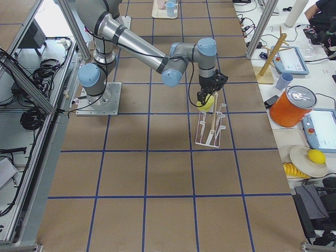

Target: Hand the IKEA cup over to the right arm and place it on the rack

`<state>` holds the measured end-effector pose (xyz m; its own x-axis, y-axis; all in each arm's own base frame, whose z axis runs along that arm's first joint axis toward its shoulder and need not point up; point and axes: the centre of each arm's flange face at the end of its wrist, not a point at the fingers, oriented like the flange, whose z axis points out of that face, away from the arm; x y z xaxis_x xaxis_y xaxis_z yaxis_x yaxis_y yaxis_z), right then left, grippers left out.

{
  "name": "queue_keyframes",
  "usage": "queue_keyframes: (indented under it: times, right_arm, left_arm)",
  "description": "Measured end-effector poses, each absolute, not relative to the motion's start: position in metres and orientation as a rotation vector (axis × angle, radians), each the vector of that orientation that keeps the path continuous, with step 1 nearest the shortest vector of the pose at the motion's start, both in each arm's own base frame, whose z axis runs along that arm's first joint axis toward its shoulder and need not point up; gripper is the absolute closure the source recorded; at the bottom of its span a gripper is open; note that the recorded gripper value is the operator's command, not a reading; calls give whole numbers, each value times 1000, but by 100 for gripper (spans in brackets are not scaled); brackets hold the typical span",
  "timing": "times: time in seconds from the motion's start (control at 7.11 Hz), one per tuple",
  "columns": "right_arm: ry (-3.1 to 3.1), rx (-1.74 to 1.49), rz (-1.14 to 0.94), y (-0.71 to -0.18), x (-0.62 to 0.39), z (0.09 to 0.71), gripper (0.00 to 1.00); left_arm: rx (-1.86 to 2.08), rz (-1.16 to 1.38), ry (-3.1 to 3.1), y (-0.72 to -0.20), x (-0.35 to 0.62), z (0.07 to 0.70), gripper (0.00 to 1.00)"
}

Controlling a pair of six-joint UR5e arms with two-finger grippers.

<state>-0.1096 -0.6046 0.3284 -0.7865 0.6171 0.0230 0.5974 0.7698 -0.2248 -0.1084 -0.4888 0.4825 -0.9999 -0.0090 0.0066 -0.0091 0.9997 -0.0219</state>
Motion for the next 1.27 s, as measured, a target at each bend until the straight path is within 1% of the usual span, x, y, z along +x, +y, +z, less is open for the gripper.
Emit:
queue_keyframes:
  times: [0.84, 0.98, 1.13, 1.27]
  right_arm:
    - [-2870, -985, 277, -606, -110, 313, 100]
    - [-2871, -985, 269, -607, -111, 310, 83]
    - [-2869, -985, 263, -608, -111, 308, 19]
    - [-2865, -983, 261, -608, -112, 307, 7]
  left_arm:
    - [14, 35, -3135, -489, -108, 483, 0]
    - [15, 38, -3133, -489, -108, 484, 0]
    - [15, 41, -3133, -489, -108, 485, 0]
    - [16, 42, -3132, -490, -107, 485, 0]
